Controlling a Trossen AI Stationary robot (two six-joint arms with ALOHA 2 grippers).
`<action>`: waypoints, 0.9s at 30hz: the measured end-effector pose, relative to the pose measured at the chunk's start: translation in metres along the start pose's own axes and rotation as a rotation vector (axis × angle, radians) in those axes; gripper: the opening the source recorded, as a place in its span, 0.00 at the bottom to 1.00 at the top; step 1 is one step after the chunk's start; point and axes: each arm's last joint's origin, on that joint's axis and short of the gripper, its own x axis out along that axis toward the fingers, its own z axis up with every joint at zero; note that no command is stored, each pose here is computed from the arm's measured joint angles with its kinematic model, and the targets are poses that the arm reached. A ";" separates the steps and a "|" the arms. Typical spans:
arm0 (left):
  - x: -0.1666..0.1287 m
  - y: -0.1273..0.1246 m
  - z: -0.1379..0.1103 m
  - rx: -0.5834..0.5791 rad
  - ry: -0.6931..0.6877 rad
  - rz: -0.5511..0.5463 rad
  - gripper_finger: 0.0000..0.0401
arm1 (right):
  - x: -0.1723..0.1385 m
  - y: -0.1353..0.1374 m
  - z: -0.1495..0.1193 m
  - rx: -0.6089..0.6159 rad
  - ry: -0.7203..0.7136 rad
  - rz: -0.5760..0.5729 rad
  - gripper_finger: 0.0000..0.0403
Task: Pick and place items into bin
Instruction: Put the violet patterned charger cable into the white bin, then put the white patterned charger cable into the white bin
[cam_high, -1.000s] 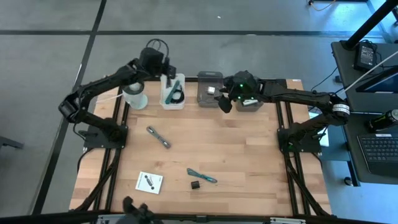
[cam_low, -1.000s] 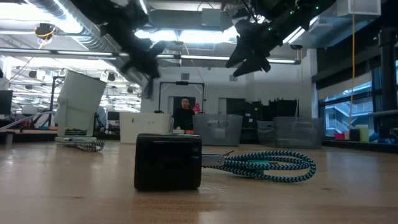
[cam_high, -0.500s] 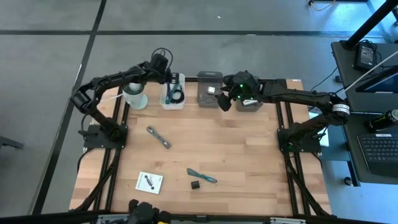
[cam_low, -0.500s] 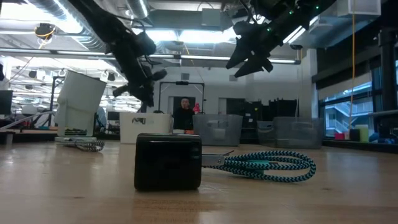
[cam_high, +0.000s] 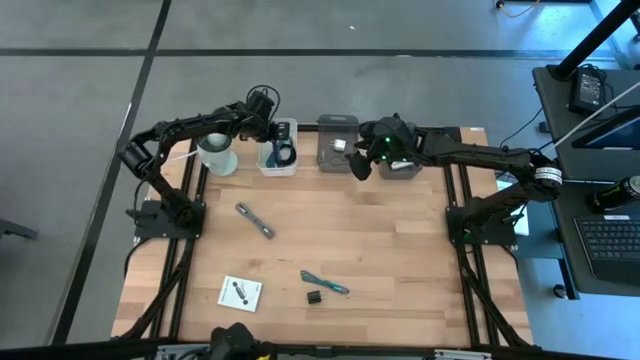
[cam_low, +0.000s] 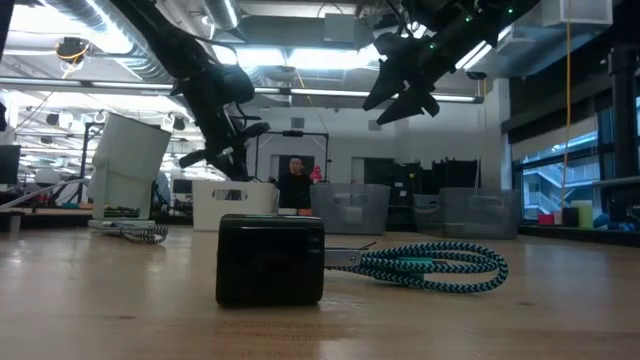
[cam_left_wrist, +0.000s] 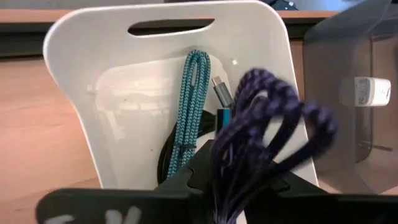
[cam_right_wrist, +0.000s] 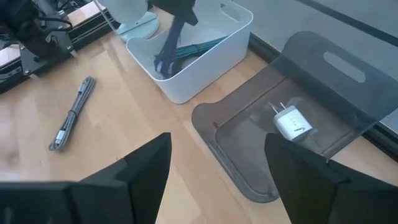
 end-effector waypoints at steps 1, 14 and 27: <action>0.000 0.000 0.000 0.001 -0.003 -0.001 0.15 | 0.000 0.000 0.000 -0.001 0.000 0.000 0.65; -0.003 0.001 0.003 0.016 -0.051 0.041 0.32 | 0.000 0.000 0.000 -0.003 0.002 0.000 0.65; -0.054 -0.012 0.004 0.172 -0.197 -0.041 0.33 | 0.000 0.000 0.000 -0.005 0.002 0.000 0.65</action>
